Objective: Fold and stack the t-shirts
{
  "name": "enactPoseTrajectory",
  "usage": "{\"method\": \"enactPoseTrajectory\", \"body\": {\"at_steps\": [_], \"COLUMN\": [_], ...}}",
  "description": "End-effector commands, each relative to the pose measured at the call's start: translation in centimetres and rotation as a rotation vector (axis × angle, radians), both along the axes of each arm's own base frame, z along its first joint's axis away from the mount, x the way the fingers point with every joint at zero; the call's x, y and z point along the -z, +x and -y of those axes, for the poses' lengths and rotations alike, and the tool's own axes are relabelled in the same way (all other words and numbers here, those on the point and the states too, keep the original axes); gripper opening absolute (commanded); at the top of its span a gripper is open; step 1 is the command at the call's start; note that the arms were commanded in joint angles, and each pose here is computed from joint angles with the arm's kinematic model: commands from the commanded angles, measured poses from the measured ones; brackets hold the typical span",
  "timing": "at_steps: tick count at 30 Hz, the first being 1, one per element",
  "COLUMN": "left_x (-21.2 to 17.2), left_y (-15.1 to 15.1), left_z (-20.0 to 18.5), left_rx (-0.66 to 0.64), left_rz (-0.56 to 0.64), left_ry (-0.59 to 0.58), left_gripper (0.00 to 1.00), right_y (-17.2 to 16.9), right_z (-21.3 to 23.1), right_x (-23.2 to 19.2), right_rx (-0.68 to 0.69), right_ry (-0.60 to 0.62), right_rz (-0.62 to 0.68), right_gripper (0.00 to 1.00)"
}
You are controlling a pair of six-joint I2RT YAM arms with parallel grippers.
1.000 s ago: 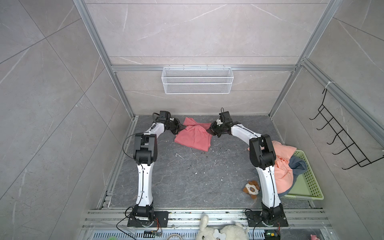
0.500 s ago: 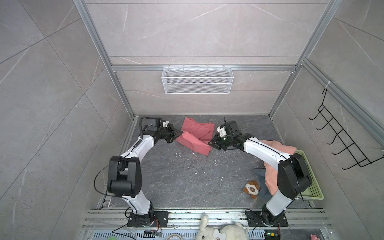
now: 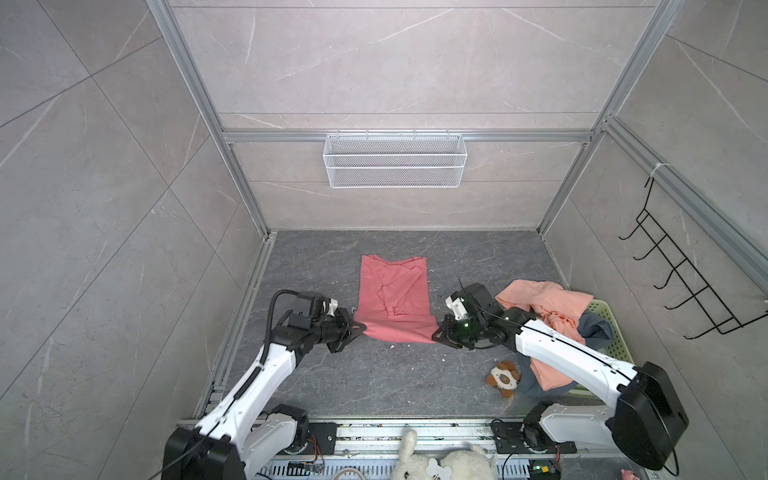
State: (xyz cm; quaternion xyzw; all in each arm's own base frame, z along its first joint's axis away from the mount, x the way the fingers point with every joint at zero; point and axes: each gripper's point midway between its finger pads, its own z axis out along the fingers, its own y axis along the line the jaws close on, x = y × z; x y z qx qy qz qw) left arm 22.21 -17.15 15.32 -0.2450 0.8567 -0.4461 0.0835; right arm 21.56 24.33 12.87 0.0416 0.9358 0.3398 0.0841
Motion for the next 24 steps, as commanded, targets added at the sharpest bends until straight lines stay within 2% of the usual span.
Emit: {"method": "enactPoseTrajectory", "body": {"at_steps": [1, 6, 11, 17, 21, 24], "left_x": [0.1, -2.2, -5.3, -7.3, -5.4, -2.5], "left_y": [-2.1, -2.6, -0.1, 5.6, 10.7, 15.1], "left_z": [-1.4, -2.0, -1.0, 1.3, 2.1, 1.6], "left_rx": [-0.076, -0.079, -0.026, 0.063, 0.105, 0.1], "left_rz": [-0.042, 0.017, 0.096, 0.17, 0.151, 0.095], "left_ry": [0.026, 0.042, 0.05, 0.059, 0.065, 0.055], "left_gripper": [0.0, 0.0, 0.0, 0.0, 0.0, 0.0], "right_y": [-2.8, -2.4, 1.2, 7.2, 12.3, 16.7], "right_z": [1.5, 1.3, -0.7, -3.1, -3.9, -3.5], "right_x": [0.0, -3.1, -6.3, -7.4, -5.5, -3.4], "right_rx": [0.011, 0.021, 0.035, 0.047, 0.102, 0.159], "right_ry": [-0.036, -0.007, 0.022, -0.028, 0.012, 0.035], "right_rz": [-0.043, 0.029, 0.13, 0.19, 0.148, 0.121], "right_gripper": [0.11, 0.11, 0.11, 0.12, 0.12, 0.12]}}
